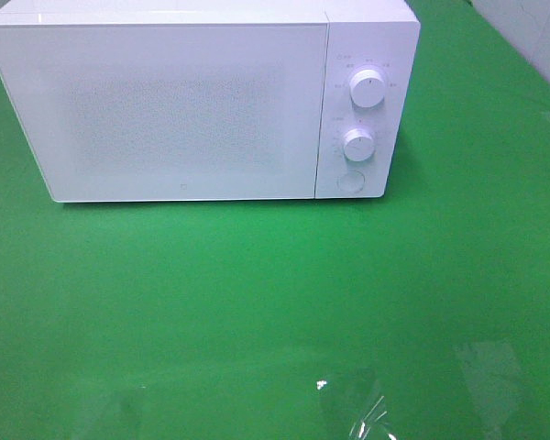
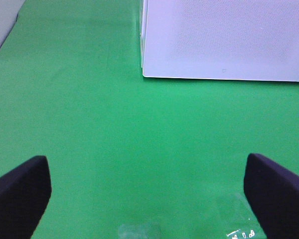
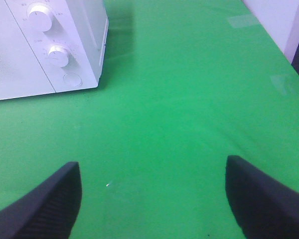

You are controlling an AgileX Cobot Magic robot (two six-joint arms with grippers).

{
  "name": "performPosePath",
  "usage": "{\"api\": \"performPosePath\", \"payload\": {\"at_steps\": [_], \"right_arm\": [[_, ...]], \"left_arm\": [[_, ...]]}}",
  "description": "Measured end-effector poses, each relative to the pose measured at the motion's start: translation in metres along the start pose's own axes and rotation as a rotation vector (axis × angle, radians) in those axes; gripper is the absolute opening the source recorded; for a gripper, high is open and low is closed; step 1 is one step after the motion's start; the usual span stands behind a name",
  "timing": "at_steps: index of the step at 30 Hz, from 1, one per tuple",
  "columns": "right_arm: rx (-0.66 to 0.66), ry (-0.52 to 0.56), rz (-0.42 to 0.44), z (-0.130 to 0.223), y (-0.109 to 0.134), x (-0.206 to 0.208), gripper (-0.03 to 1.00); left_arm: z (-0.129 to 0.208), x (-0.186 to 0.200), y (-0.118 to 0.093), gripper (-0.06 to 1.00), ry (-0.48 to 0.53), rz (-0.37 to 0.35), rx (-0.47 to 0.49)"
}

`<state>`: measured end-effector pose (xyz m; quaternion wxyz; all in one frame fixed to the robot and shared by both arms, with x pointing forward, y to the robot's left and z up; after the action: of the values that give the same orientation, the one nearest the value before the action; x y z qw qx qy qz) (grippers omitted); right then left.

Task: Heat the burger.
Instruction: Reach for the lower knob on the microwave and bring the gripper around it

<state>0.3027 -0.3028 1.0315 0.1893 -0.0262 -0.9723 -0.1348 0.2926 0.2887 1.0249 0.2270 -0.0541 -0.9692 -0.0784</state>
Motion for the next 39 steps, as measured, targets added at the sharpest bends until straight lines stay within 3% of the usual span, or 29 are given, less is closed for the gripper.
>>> {"api": "performPosePath", "payload": {"at_steps": [8,12,14,18,25,39], "right_arm": [[0.000,-0.003,-0.001,-0.001,0.000,0.000,0.76],[-0.001,-0.041,-0.013,-0.008,0.003,0.003,0.76],[-0.001,-0.110,-0.036,-0.020,0.006,0.005,0.76],[0.000,-0.126,-0.043,-0.028,0.009,0.001,0.76],[0.008,-0.098,-0.043,-0.047,0.018,-0.036,0.76],[0.015,-0.109,-0.070,-0.041,0.024,-0.107,0.76]], "left_arm": [[0.000,0.000,0.000,0.97,0.000,0.000,0.000],[0.000,0.000,0.000,0.97,0.000,0.000,0.000],[0.000,0.000,0.000,0.97,0.000,0.000,0.000],[0.000,0.000,0.000,0.97,0.000,0.000,0.000],[0.000,0.000,0.000,0.97,0.000,0.000,0.000],[0.000,0.000,0.000,0.97,0.000,0.000,0.000]]}}
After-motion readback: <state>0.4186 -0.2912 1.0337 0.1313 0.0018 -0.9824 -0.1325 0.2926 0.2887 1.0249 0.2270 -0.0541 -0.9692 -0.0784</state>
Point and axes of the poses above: a point on each arm's last joint axis where the gripper is mounted, x pointing back along that axis away from the gripper, y along the wrist's bending axis when the last joint is at zero, z = x × y, the point moved 7 cm from there along -x, pointing out along that axis toward the gripper, and after that the axes turned 11 degrees about -x, right-handed, at the moved point
